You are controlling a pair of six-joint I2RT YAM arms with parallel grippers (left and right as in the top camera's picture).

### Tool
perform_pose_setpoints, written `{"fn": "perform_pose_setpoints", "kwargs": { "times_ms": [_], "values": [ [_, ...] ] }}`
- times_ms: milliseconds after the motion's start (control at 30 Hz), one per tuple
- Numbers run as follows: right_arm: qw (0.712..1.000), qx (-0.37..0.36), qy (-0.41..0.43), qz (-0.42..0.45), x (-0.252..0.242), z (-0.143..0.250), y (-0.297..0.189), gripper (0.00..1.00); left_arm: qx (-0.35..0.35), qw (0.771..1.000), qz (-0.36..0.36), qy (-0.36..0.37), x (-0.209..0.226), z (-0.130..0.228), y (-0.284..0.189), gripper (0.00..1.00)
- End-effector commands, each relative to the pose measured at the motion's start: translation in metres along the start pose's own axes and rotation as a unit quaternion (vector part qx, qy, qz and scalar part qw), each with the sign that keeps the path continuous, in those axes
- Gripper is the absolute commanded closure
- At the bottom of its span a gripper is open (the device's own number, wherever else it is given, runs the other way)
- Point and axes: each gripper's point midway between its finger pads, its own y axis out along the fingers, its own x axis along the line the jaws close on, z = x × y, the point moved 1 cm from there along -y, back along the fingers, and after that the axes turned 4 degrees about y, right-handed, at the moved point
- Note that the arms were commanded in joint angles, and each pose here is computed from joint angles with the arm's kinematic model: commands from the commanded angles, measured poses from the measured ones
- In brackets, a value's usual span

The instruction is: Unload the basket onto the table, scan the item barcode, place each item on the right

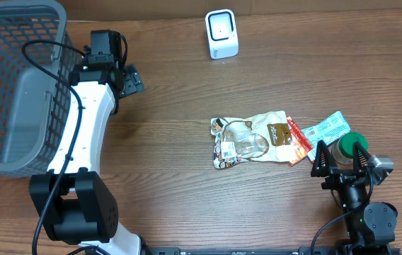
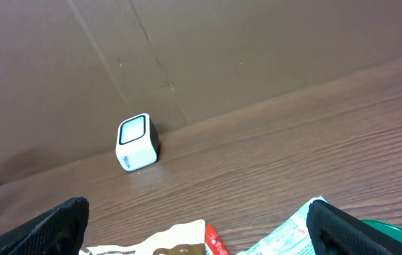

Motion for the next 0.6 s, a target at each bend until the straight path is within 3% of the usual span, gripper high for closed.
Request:
{"fn": "perform_pose_setpoints", "kwargs": {
  "times_ms": [0,233,433,567],
  "values": [
    [1.000,-0.002,-0.002,-0.002,-0.001,0.001,0.000,0.00,-0.042,0.999,0.004,-0.022,0.009,-0.016,-0.030,0.00],
    [1.000,-0.002,-0.002,-0.002,-0.001,0.001,0.000,0.00,-0.172,0.982,0.044,-0.066,0.039,-0.037,-0.141,0.00],
    [1.000,-0.002,-0.002,-0.002,-0.001,0.001,0.000,0.00,-0.310,0.940,0.088,-0.112,0.083,-0.023,-0.261,0.00],
    [1.000,-0.002,-0.002,-0.002,-0.001,0.001,0.000,0.00,-0.375,0.911,0.108,-0.134,0.107,-0.002,-0.315,0.00]
  ]
}}
